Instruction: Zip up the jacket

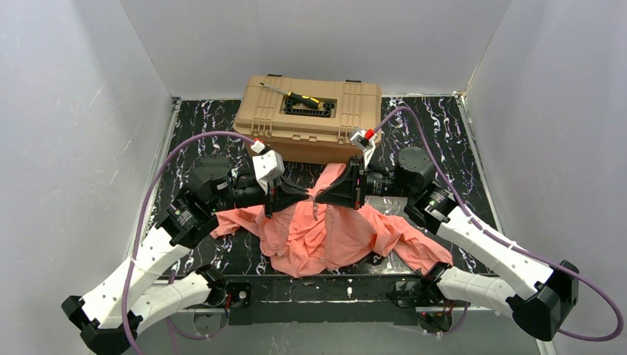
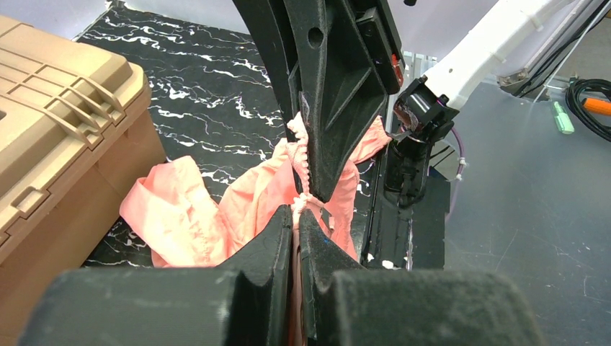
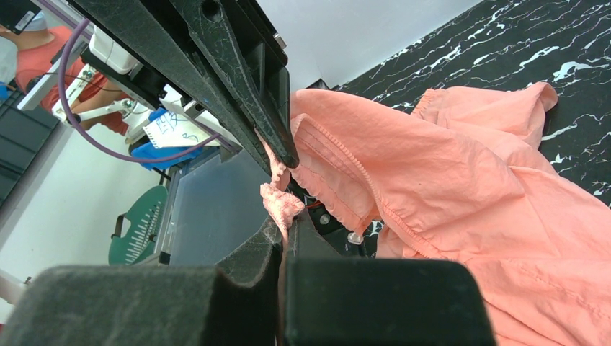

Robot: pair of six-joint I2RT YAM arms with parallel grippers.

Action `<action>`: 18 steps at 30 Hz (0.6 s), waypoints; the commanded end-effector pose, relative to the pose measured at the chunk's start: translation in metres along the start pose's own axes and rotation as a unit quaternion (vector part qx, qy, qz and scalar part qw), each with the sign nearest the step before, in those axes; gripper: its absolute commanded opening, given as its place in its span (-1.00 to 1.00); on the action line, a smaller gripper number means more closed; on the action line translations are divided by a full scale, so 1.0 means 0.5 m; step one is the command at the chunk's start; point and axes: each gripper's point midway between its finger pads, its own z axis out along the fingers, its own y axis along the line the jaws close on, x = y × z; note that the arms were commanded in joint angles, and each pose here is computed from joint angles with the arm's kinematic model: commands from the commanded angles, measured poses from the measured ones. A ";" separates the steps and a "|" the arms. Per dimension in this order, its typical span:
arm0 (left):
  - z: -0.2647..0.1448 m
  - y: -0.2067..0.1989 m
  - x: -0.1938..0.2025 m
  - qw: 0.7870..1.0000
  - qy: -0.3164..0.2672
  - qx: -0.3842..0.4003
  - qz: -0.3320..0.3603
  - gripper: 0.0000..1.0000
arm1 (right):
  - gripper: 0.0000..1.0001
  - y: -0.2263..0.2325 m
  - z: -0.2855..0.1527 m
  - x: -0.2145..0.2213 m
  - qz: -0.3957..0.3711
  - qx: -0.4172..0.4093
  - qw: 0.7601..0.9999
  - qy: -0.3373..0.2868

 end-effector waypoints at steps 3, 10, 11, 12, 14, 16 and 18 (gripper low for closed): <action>-0.008 -0.008 -0.032 1.000 -0.016 0.007 0.014 -1.00 | -0.97 0.033 -0.006 -0.049 -0.037 -0.015 0.999 -0.030; -0.020 0.020 -0.045 0.998 -0.025 -0.040 0.032 -1.00 | -0.97 0.026 -0.013 -0.036 -0.029 -0.003 0.999 -0.029; -0.020 0.020 -0.043 0.998 -0.023 -0.040 0.033 -1.00 | -0.97 0.025 -0.012 -0.037 -0.029 -0.002 0.999 -0.029; -0.021 0.018 -0.041 0.999 -0.022 -0.038 0.033 -1.00 | -0.97 0.026 -0.012 -0.037 -0.029 -0.004 0.999 -0.029; -0.021 0.018 -0.040 0.999 -0.023 -0.038 0.032 -1.00 | -0.97 0.027 -0.010 -0.035 -0.027 -0.008 0.999 -0.024; -0.020 0.016 -0.041 0.999 -0.024 -0.035 0.032 -1.00 | -0.97 0.024 -0.006 -0.034 -0.025 -0.009 0.999 -0.021; -0.019 0.013 -0.040 0.999 -0.025 -0.030 0.030 -1.00 | -0.97 0.023 -0.003 -0.032 -0.022 -0.012 1.000 -0.018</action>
